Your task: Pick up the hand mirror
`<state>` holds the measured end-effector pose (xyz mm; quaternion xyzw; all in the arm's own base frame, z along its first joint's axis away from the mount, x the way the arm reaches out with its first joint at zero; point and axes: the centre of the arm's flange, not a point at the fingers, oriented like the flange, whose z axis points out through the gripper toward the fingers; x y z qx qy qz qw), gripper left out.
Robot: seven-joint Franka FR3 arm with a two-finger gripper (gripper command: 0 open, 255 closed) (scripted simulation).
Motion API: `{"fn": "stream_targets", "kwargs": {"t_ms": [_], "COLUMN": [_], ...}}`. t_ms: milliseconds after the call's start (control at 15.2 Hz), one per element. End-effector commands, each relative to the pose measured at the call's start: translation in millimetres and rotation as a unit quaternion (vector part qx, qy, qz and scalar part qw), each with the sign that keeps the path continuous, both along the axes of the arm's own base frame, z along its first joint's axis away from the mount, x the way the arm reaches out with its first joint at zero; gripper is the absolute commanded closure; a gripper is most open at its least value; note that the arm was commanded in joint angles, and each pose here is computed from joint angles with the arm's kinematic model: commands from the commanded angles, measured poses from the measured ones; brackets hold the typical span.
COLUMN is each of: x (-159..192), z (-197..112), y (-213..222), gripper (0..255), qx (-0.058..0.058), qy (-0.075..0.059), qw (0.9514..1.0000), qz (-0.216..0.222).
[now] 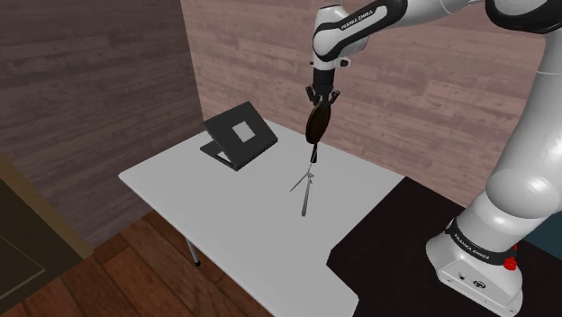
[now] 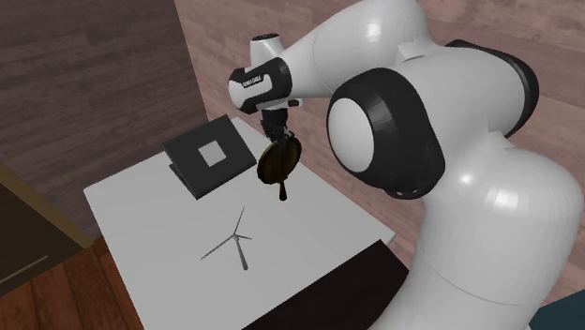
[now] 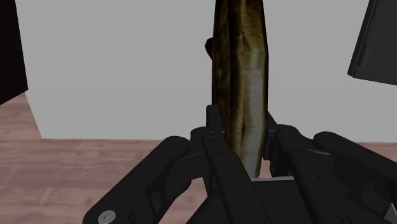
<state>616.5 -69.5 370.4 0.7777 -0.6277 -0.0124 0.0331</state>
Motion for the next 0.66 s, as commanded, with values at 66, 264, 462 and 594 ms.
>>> {"fn": "stream_targets", "kwargs": {"t_ms": [66, 264, 462, 594], "x": [0.5, 0.5, 0.5, 0.5], "z": [15.1, 30.9, 46.8, 47.5], "y": [-0.3, -0.3, -0.3, -0.3], "gripper": [255, 255, 255, 255], "qx": [0.0, 0.0, 0.0, 0.0], "qy": [0.0, 0.0, 0.0, 0.0], "qw": [1.0, 1.0, 1.0, 1.0], "qz": [0.0, 0.0, 0.0, 0.0]}}
